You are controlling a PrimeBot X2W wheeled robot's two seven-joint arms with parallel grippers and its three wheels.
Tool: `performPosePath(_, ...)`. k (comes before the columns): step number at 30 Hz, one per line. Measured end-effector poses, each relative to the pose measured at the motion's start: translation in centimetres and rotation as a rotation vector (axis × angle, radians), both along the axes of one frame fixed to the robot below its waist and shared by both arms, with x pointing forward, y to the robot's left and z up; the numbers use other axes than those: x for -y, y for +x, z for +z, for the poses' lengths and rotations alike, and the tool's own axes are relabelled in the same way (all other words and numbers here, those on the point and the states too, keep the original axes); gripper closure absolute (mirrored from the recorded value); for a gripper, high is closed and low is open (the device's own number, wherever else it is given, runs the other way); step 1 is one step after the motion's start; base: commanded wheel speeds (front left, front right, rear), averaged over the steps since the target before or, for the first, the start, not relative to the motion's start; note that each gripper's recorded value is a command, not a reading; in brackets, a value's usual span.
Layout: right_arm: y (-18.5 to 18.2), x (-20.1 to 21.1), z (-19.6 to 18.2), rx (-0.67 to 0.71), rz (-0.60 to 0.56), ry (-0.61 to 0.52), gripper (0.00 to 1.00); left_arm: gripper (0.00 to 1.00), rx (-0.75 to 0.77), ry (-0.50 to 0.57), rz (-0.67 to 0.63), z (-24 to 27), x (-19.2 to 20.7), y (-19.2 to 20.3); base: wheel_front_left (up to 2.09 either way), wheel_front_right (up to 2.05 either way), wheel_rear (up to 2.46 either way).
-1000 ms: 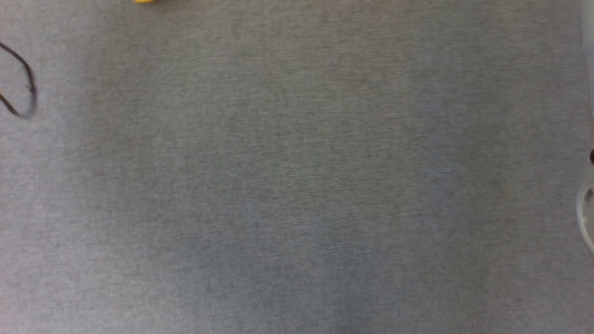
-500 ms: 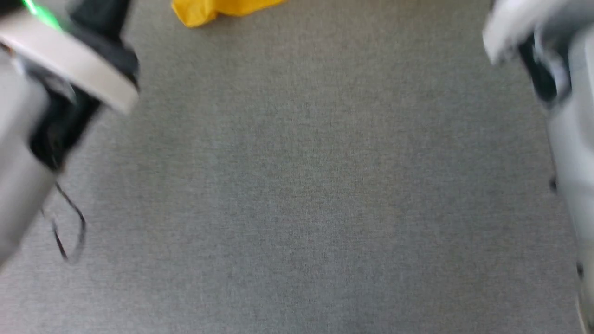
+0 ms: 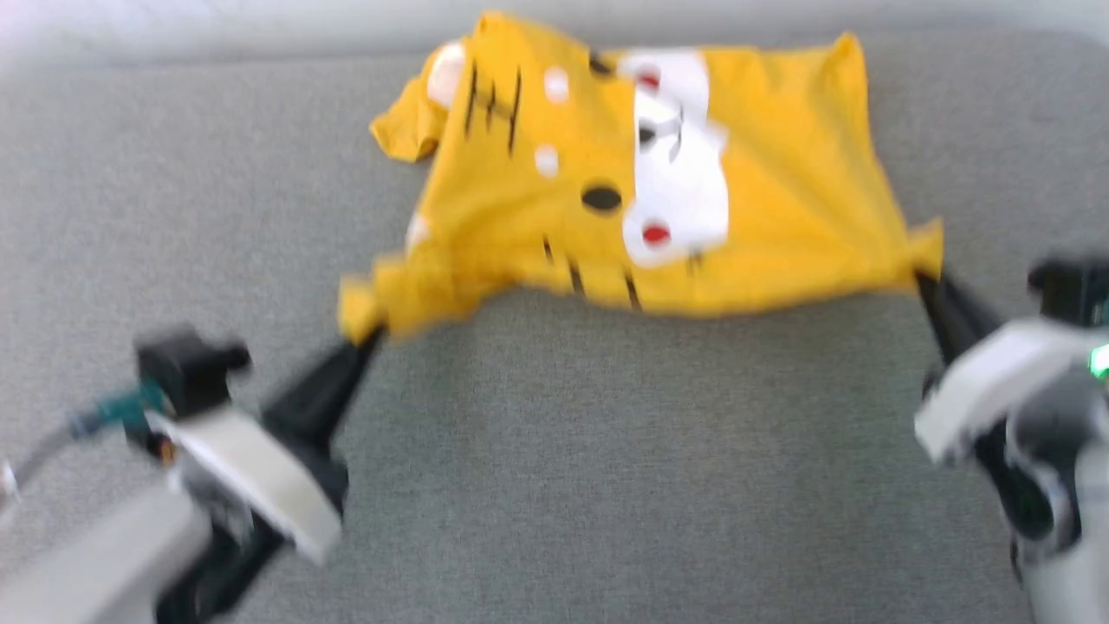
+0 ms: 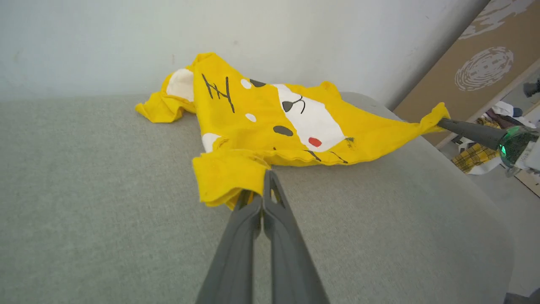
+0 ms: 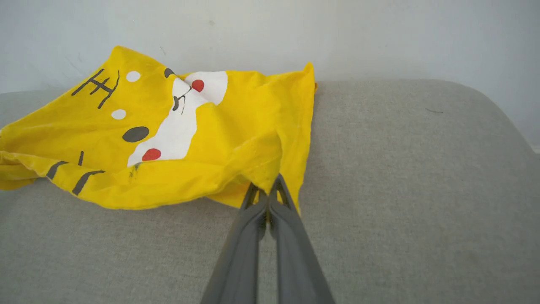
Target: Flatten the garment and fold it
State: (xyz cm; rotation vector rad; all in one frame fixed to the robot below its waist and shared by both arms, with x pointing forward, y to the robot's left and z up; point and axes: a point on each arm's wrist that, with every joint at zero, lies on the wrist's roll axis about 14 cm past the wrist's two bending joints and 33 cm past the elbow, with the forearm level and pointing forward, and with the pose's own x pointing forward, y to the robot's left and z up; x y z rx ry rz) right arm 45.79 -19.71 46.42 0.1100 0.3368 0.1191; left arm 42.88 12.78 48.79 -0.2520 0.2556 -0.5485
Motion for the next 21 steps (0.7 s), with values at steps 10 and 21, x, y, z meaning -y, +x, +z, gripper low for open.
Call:
performPosePath(10,-11.1,1.2,-4.9,-0.303,-0.03,0.048,1.0,1.0,-0.546,0.101,-0.041,-8.2,-0.2,-13.6,0.0,0.0,0.0)
performPosePath(21,-19.7,1.8,-8.6,-0.552,-0.006,0.009,1.0,1.0,-0.966,0.12,-0.104,-11.4,0.6,-25.2,0.0,0.0,0.0)
